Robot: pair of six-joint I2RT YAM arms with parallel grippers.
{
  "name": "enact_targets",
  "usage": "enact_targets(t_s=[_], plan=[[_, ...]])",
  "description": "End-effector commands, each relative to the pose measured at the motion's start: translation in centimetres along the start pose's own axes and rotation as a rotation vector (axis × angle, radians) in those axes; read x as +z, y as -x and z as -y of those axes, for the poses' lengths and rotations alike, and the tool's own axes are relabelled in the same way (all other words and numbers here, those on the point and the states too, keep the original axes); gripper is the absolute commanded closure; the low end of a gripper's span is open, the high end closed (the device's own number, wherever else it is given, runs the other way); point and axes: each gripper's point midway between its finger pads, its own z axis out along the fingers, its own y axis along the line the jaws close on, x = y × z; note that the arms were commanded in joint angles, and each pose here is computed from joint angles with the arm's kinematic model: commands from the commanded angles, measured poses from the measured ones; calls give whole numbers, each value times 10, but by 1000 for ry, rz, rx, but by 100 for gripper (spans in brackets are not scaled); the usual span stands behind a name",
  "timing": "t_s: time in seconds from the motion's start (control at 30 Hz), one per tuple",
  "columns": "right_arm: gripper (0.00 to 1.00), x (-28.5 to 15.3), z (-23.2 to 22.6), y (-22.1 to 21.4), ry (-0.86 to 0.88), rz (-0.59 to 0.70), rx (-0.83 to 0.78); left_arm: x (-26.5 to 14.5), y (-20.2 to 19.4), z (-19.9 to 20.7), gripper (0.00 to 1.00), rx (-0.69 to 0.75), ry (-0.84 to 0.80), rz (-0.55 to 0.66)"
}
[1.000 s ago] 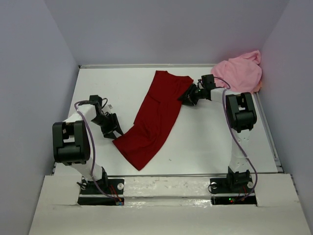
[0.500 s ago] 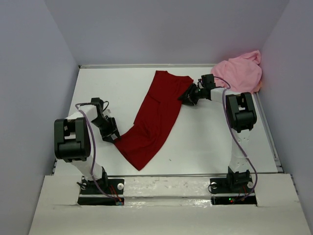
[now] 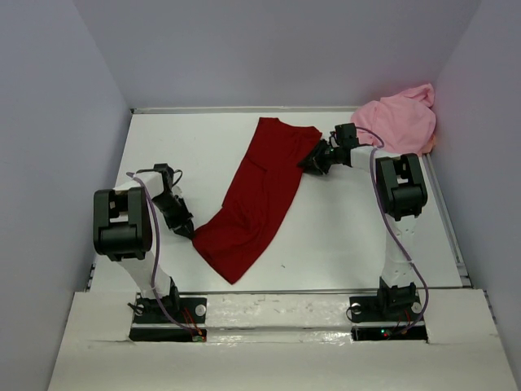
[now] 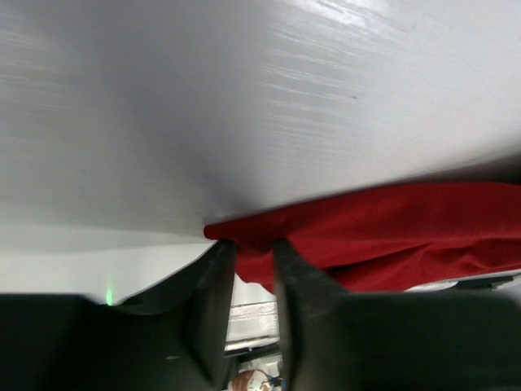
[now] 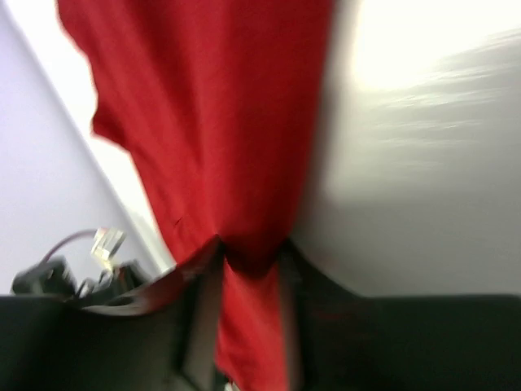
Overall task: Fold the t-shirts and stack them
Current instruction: Rotate the tshirt 90 degrees
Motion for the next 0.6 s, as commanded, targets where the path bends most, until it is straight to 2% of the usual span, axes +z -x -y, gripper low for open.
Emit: enact_targets(t_s=[0.0,0.07,0.1,0.17,0.37,0.57], plan=[[71,6,1,8,-27,34,-34,25,0,-23,83,7,101,-18],[76,8,-1,10,-26,36,-36,27,-3,-23,92,7,96,-30],[86,9,0,11,-27,34,-34,27,-4,-22,97,8,95,-31],[94,11,2,12,-32,32,-29,26,-4,-22,98,7,91,-35],[94,19,-6,23,-16,36,-32,24,-14,-13,99,31,74,-65],[92,31,-13,35,9,34,-31,28,-38,13,97,130,72,-134]])
